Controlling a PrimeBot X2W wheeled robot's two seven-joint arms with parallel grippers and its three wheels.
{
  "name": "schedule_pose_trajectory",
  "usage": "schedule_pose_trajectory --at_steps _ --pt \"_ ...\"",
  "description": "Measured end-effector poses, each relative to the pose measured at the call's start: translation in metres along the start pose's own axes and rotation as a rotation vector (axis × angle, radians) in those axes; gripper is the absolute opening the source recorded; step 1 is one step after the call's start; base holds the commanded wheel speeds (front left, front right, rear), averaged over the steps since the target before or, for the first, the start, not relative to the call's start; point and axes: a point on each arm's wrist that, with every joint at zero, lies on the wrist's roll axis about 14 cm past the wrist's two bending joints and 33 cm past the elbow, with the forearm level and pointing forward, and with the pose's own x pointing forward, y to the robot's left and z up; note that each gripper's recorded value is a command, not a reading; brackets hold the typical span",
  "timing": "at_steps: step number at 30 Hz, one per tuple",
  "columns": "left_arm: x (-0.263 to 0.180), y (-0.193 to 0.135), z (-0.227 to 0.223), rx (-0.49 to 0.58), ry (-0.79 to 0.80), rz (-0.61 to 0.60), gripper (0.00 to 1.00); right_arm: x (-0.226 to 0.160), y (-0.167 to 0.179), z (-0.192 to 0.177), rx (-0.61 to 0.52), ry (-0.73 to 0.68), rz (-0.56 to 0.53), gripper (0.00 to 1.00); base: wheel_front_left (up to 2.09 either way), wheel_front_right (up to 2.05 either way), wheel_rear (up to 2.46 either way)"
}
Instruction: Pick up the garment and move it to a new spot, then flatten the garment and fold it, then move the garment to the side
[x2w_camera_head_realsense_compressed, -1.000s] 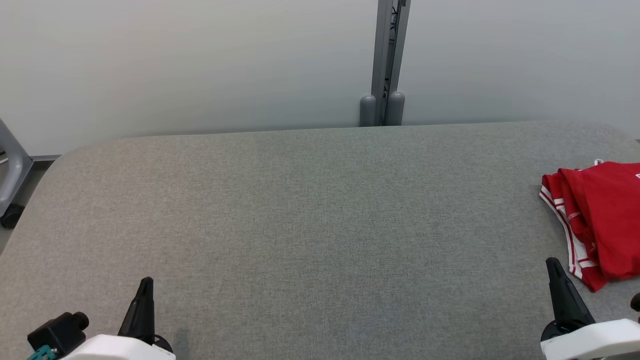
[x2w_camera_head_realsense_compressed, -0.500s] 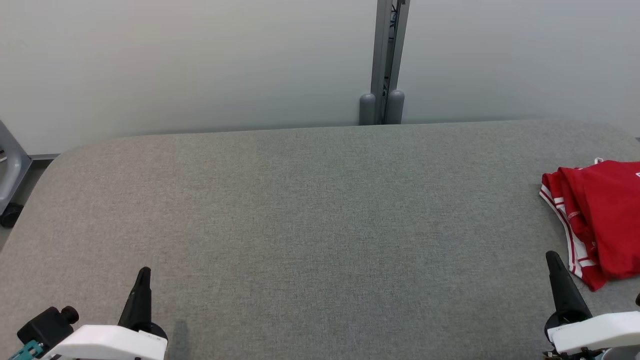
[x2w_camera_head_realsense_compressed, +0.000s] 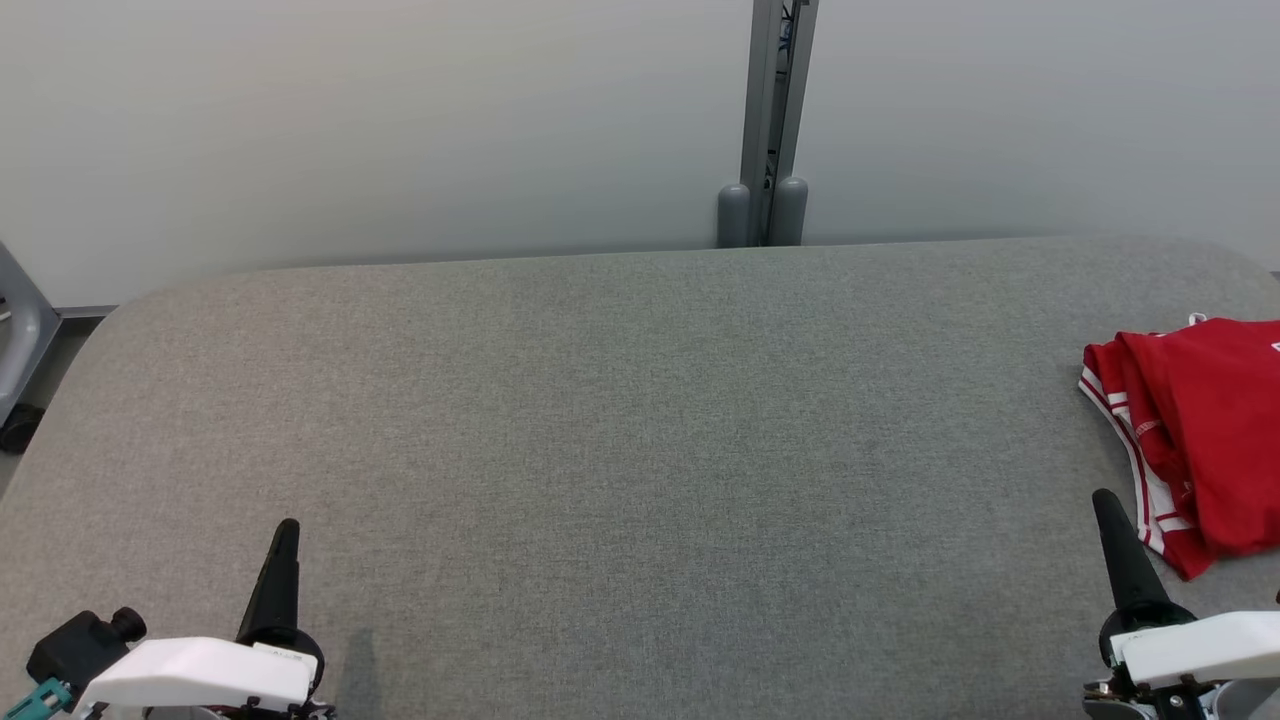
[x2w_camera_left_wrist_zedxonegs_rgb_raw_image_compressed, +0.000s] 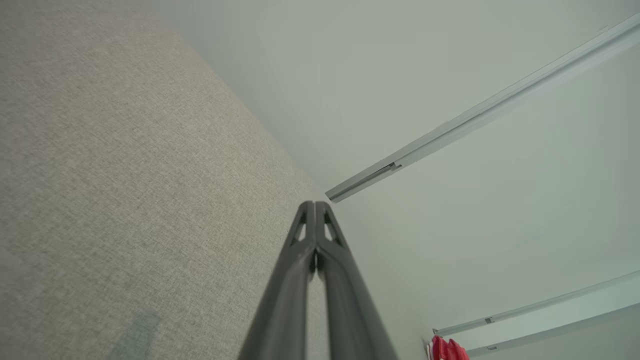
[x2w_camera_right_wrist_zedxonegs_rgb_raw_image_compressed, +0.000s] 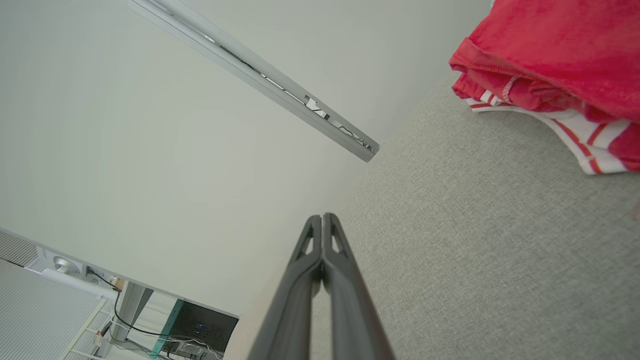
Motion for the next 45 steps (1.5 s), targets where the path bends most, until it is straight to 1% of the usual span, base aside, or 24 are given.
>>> schedule_pose_trajectory --at_steps 20,45 --pt "0.009 -0.009 0.005 -0.203 -0.005 -0.042 0.0 0.007 0.0 0.002 0.201 -0.004 0.004 0.0 0.0 0.0 0.0" --pt "0.017 -0.019 0.011 -0.407 -0.018 -0.098 0.0 0.014 0.001 0.004 0.402 -0.013 0.014 0.0 0.0 0.0 0.0"
